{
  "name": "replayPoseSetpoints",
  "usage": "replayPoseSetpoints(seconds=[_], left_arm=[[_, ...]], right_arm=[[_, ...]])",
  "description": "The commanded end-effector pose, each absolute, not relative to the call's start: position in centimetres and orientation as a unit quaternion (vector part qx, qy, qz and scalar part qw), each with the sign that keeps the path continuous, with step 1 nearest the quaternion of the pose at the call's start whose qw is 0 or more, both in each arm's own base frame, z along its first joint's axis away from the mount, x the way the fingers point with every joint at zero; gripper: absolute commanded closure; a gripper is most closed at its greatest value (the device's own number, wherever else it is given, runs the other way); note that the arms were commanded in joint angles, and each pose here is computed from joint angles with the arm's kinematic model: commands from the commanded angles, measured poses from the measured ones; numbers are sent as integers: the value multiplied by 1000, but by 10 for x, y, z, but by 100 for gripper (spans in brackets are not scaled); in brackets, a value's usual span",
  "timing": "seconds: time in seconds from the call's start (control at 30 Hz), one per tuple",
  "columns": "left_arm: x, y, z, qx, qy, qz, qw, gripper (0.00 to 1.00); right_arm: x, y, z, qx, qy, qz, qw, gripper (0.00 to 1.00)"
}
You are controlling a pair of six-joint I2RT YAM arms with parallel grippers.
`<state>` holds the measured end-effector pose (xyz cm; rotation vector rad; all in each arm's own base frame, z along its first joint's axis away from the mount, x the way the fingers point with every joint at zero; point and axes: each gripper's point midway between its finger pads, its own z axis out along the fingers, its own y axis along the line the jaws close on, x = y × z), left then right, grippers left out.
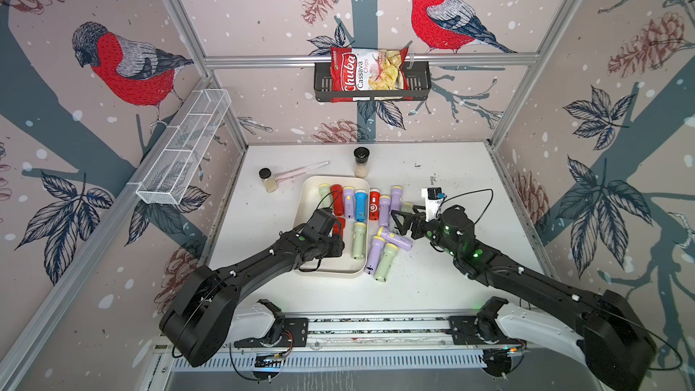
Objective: Put the flashlights into the storage boxes
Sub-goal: Place the flashlight at the storage box.
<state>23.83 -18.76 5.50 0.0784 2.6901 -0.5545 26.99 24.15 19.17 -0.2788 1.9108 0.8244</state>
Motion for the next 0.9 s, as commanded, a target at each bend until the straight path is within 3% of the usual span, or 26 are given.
replayPoseSetpoints(seconds=[0.0,0.6,0.87], left_arm=[[245,-198,61,45,953,-220,202,75],[247,-209,59,52,951,-240,190,73],[252,-209,57,48,950,-238,195,63]], right_arm=[[272,238,194,-110,789,331,506,0],[274,232,188,-100,798,317,503,1],[274,232,187,-99,800,315,501,0]])
